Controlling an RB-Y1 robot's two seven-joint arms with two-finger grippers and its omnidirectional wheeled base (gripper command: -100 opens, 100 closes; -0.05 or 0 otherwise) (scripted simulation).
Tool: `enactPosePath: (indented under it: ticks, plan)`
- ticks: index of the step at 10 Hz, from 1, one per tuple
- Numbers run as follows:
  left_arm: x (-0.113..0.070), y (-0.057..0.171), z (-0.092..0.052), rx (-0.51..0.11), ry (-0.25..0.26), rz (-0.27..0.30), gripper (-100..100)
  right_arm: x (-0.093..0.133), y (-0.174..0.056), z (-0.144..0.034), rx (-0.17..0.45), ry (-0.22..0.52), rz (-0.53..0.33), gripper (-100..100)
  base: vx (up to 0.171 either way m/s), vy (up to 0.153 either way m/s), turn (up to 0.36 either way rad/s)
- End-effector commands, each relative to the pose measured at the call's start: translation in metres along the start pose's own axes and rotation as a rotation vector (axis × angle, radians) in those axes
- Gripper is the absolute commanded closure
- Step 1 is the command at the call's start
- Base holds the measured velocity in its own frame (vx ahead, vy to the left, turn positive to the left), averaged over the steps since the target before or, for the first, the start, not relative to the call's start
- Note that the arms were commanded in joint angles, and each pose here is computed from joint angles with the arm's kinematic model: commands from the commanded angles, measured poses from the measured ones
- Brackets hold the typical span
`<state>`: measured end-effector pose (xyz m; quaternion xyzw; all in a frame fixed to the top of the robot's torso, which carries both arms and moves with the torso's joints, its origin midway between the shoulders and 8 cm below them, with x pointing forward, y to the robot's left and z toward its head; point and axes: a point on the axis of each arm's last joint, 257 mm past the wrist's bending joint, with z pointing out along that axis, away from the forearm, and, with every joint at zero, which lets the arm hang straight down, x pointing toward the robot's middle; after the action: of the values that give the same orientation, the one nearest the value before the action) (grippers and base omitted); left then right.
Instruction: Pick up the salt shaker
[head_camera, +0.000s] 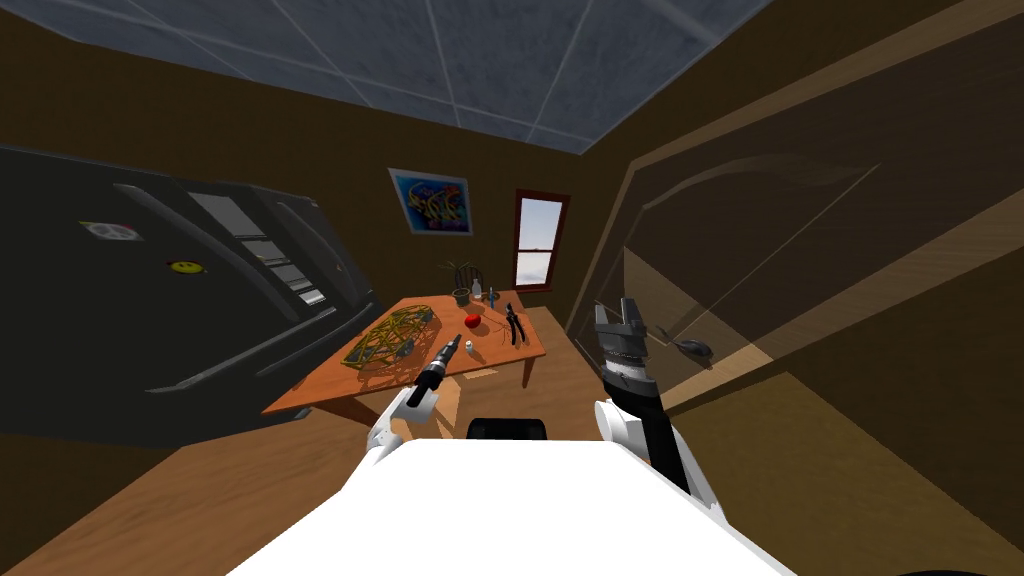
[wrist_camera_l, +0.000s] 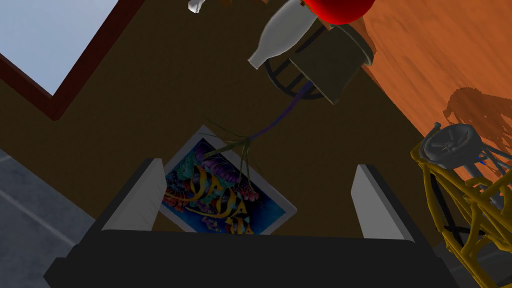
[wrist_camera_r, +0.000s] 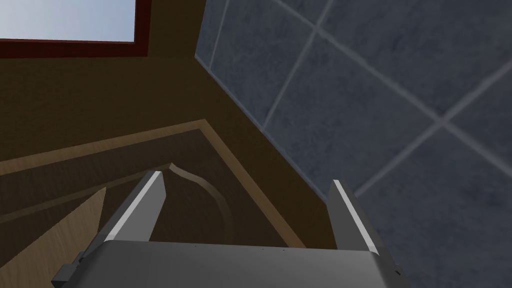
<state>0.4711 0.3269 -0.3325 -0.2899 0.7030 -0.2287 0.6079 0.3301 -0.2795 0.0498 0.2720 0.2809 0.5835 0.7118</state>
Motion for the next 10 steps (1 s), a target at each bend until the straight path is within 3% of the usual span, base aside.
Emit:
enactPosePath:
  ticks: [1, 6, 9, 10]
  plan:
    - [0.006, 0.010, 0.001, -0.023, 0.016, 0.017, -100, 0.000, 0.000, 0.000, 0.000, 0.000, 0.000, 0, 0.026, -0.060, -0.025]
    - [0.027, 0.058, 0.006, -0.128, 0.094, 0.121, -100, 0.000, 0.000, 0.000, 0.000, 0.000, 0.000, 0, 0.028, -0.059, -0.039]
    - [0.032, 0.074, 0.007, -0.162, 0.119, 0.156, -100, 0.000, 0.000, 0.000, 0.000, 0.000, 0.000, 0, 0.029, -0.052, -0.028]
    - [0.033, 0.085, 0.008, -0.186, 0.136, 0.192, -100, 0.000, 0.000, 0.000, 0.000, 0.000, 0.000, 0, 0.033, -0.060, -0.041]
